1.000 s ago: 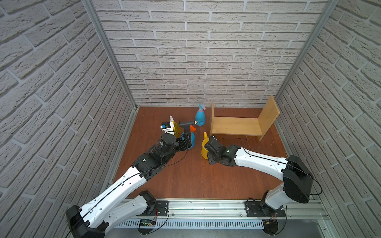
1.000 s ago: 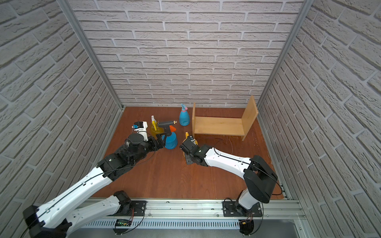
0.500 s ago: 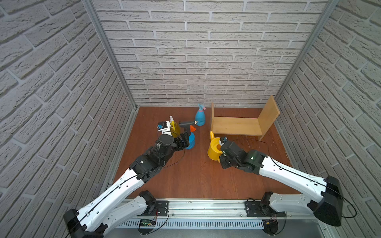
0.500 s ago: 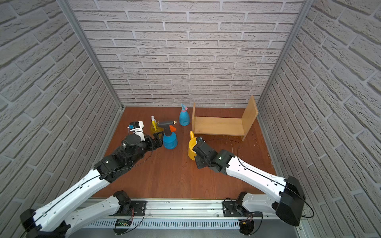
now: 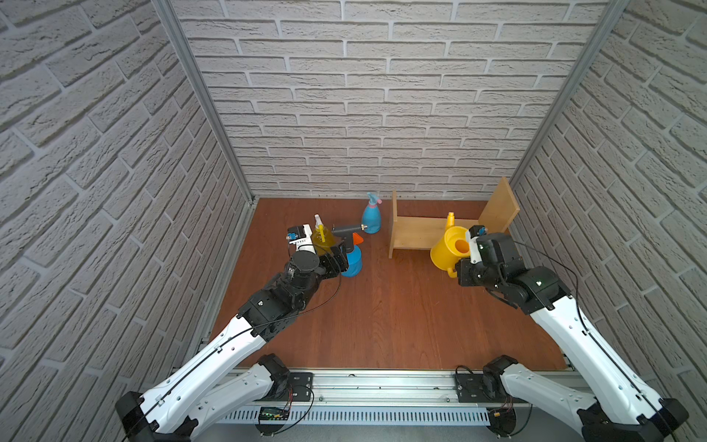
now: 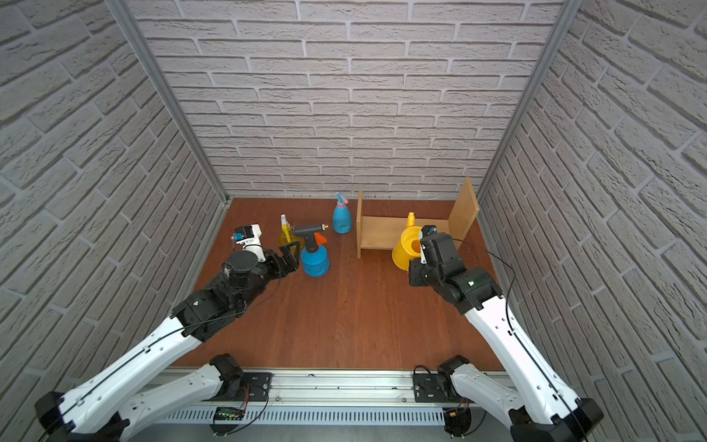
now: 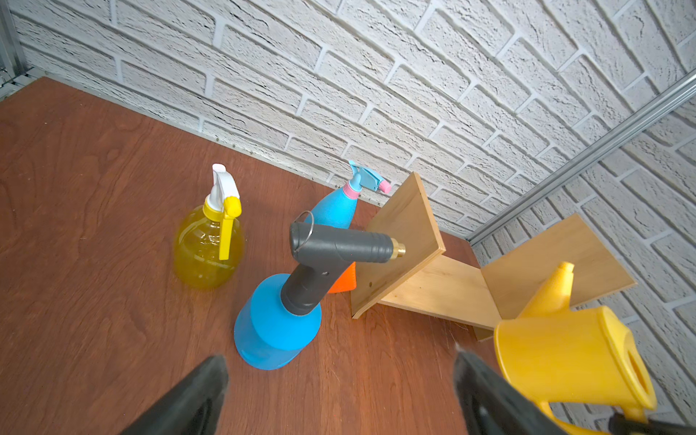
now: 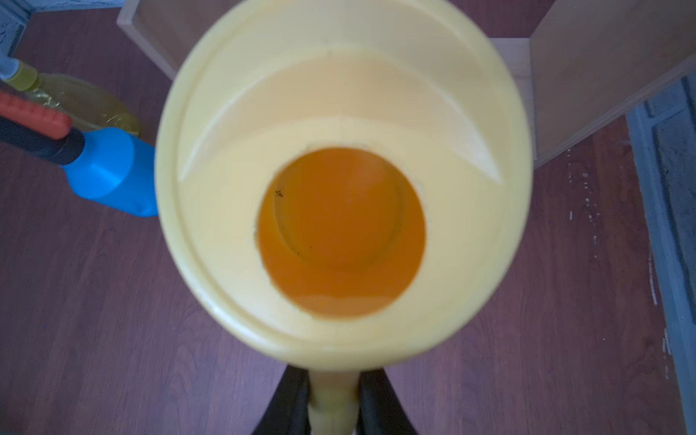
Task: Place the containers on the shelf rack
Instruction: 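Place the container on the shelf.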
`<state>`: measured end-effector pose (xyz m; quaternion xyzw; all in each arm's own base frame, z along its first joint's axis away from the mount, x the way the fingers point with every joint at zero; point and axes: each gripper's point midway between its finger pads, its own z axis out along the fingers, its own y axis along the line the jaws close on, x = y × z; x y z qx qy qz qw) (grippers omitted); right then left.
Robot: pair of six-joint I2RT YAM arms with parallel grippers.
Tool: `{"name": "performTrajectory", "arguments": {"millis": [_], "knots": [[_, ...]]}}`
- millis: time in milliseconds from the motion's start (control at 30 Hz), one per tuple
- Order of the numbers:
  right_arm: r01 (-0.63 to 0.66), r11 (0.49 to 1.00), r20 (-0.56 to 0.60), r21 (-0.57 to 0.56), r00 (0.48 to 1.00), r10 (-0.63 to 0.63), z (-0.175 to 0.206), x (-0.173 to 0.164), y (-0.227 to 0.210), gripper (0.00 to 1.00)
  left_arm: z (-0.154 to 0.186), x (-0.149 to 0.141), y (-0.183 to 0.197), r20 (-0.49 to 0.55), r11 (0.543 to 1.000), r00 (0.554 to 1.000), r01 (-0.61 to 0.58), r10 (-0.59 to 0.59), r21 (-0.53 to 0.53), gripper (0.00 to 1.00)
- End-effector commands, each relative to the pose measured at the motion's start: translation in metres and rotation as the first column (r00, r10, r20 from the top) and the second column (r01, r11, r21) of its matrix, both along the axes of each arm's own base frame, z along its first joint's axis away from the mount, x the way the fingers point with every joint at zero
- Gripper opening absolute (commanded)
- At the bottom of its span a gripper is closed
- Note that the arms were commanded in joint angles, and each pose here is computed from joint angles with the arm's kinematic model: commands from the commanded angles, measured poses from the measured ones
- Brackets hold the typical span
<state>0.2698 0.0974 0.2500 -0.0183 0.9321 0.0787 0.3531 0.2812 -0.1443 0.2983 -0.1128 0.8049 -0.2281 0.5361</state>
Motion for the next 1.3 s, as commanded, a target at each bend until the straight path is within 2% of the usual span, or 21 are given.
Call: {"name": "performTrajectory", "arguments": {"millis": [0,167,267,400,633,833,1267], "knots": [[-0.022,0.999,0.026,0.023,0.999,0.021,0.009,0.041,0.003,0.03,0.003,0.003,-0.009,0.022,0.999,0.999,0.023,-0.023,-0.031,0.98],[0.054,0.997,0.003,-0.059,0.999,-0.053,0.002,0.097,-0.018,0.03,0.005,0.001,-0.009,0.024,0.999,0.999,0.03,-0.029,-0.039,0.98],[0.067,0.991,-0.021,-0.12,0.997,-0.07,-0.004,0.117,-0.031,0.03,0.005,-0.002,-0.005,0.03,0.999,0.999,0.022,-0.021,-0.035,0.98],[0.113,0.983,-0.033,-0.141,0.992,-0.119,-0.012,0.136,-0.052,0.03,0.008,-0.003,0.001,0.047,1.0,0.999,0.005,-0.004,-0.02,0.98],[0.172,0.972,-0.055,-0.161,0.982,-0.183,-0.025,0.157,-0.079,0.03,0.015,0.004,0.003,0.083,1.0,0.996,-0.014,0.013,0.021,0.98],[0.206,0.966,-0.071,-0.155,0.973,-0.219,-0.031,0.171,-0.091,0.08,0.017,0.013,-0.005,0.081,0.999,0.997,0.004,-0.008,0.052,0.98],[0.259,0.951,-0.104,-0.171,0.955,-0.278,-0.047,0.181,-0.111,0.16,0.016,0.02,-0.006,0.08,0.998,0.997,-0.004,-0.002,0.066,0.98]]}}
